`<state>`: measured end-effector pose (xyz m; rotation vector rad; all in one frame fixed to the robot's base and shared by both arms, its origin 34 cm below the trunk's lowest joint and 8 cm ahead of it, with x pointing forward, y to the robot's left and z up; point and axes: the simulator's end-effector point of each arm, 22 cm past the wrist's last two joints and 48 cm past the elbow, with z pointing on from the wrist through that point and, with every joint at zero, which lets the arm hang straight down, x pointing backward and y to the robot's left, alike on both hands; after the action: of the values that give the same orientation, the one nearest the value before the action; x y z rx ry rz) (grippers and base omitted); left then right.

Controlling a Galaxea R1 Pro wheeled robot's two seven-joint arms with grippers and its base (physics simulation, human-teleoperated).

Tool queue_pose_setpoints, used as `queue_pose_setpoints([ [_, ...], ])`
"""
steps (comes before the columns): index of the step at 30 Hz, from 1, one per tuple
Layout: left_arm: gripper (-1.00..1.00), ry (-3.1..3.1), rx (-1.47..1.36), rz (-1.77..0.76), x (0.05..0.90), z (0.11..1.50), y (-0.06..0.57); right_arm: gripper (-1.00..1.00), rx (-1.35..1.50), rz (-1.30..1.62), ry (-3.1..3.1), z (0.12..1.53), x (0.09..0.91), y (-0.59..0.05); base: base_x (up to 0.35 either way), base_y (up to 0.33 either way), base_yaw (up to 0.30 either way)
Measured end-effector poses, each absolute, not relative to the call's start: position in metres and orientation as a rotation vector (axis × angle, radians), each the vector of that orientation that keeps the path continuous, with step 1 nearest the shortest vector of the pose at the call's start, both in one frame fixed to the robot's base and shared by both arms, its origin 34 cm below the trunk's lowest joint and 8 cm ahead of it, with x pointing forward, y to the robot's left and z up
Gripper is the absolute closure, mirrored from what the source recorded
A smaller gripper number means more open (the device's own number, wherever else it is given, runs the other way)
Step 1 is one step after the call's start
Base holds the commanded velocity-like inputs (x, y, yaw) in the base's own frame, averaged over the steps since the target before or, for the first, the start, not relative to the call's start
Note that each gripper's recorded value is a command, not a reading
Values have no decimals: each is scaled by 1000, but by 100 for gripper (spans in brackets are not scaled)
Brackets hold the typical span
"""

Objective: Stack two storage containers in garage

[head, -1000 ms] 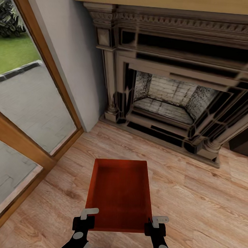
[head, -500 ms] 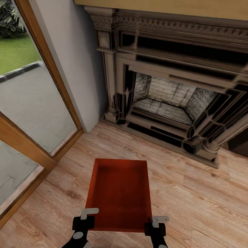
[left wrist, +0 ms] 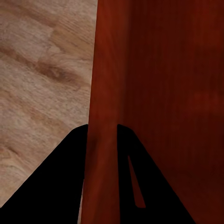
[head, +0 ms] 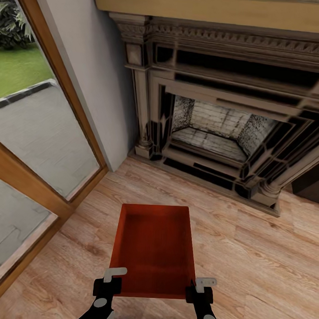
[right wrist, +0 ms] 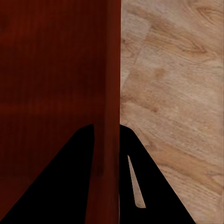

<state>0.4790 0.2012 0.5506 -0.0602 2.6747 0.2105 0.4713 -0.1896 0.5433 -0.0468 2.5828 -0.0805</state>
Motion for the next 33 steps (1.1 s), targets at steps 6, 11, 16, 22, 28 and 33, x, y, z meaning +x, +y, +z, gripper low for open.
queue_pose_setpoints([
  [6, 100, 2675, -60, 210, 477, 557, 201, 100, -47, -81, 2583, 550, 470, -190, 0, 0, 0],
  [11, 100, 2675, -60, 210, 476, 563, 201, 100, -47, -80, 2583, 555, 468, -190, 0, 0, 0],
  [16, 100, 2675, -59, 210, 475, 568, 201, 100, -46, -81, 2583, 560, 467, -190, 0, 0, 0],
  [22, 100, 2669, -60, 209, 474, 574, 201, 100, -43, -81, 2578, 567, 465, -190, 0, 0, -10],
  [28, 100, 2664, -63, 209, 474, 582, 201, 100, -44, -81, 2574, 574, 466, -190, 0, 0, -133],
  [33, 100, 2658, -62, 208, 476, 588, 201, 100, -43, -81, 2567, 580, 467, -190, 0, 0, -144],
])
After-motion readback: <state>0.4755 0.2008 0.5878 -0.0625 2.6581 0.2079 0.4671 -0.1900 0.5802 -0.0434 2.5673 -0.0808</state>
